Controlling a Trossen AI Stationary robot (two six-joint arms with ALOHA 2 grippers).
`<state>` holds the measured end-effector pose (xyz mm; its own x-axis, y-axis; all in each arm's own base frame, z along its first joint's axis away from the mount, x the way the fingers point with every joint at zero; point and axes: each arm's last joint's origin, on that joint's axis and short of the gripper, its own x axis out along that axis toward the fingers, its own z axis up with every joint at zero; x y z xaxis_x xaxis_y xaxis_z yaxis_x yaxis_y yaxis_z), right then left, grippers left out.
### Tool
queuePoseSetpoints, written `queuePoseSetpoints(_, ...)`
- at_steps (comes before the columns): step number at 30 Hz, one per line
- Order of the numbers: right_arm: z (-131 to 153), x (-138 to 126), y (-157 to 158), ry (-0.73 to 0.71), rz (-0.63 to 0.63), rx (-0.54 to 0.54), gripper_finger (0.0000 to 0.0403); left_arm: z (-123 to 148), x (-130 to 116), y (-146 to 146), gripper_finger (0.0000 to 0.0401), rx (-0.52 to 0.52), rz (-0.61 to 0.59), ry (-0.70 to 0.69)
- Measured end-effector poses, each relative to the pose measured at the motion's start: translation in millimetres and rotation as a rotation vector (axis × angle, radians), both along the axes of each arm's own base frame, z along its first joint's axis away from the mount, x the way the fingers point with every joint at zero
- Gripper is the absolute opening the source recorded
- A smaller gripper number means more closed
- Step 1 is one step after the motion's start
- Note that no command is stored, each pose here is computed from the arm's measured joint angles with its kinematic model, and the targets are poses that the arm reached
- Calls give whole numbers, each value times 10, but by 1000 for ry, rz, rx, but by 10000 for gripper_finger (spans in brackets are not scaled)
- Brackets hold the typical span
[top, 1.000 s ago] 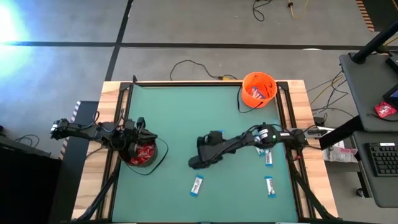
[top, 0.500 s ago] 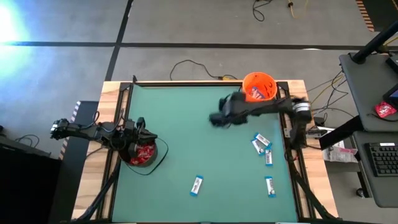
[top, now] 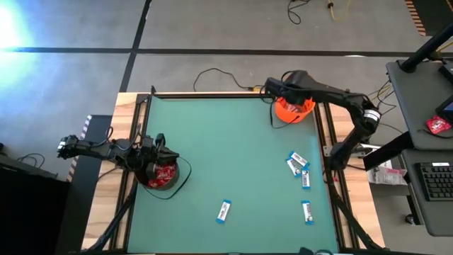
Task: Sort candy by brand, put in halloween buckets
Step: Put the white chocolate into the orange bucket
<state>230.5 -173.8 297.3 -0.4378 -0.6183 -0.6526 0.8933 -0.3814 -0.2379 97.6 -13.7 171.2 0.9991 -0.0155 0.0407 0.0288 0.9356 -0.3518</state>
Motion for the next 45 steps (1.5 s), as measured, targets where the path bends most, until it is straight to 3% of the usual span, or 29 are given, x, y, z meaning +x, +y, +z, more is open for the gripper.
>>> queuePoseSetpoints(10,-245,-106,-261,3,-40,108,104,0,0,0,0,0,0,0)
queuePoseSetpoints(24,-529,-85,-378,-226,-62,159,104,0,0,0,0,0,0,0)
queuePoseSetpoints(36,-641,-270,-637,-348,-125,235,106,0,0,0,0,0,0,0)
queuePoseSetpoints(45,-633,-244,-645,-374,-15,312,161,0,0,0,0,0,0,0)
